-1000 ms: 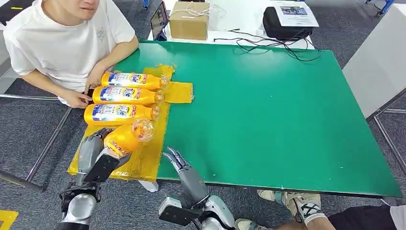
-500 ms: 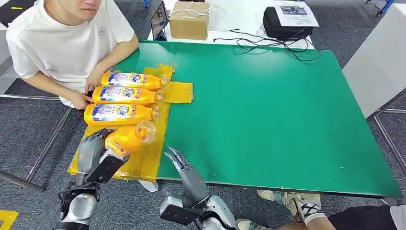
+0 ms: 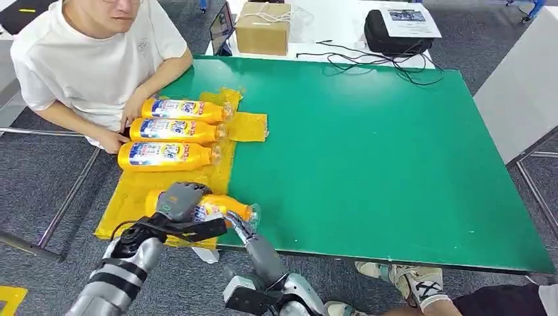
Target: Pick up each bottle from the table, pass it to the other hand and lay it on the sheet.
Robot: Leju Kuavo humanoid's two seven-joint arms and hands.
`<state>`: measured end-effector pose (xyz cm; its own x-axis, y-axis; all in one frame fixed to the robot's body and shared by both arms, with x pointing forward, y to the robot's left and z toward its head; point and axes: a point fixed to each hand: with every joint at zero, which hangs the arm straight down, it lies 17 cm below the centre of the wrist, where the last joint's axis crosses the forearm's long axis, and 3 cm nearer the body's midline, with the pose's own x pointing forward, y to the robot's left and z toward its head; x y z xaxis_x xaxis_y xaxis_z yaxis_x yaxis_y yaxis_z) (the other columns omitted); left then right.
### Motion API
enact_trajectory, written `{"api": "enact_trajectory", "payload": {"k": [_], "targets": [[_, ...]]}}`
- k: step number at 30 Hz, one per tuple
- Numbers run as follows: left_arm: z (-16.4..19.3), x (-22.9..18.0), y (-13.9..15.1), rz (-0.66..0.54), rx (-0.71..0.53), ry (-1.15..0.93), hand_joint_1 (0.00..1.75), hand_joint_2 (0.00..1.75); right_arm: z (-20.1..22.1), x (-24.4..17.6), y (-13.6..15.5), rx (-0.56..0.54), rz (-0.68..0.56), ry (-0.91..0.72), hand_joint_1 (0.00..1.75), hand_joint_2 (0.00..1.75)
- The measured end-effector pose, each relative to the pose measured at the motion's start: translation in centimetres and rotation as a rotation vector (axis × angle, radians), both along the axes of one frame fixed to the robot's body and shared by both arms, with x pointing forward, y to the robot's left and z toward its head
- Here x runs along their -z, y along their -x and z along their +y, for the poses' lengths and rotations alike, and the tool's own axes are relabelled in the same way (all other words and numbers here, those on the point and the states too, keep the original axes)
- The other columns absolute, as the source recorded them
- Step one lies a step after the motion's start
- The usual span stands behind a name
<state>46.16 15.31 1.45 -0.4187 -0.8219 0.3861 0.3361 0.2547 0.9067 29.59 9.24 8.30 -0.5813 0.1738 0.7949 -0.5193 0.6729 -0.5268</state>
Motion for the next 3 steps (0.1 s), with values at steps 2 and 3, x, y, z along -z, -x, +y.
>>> {"api": "enact_trajectory", "payload": {"k": [2,3], "targets": [[-0.58,0.36,-0.92,0.024,0.022,-0.016,1.68,1.75,-0.13,0.0,-0.15,0.008,0.01,-0.008,0.0,0.0],[-0.75,0.63,-1.22,0.036,0.033,-0.031,1.55,1.75,-0.27,0.05,-0.29,0.016,0.017,-0.011,0.0,0.0]]}}
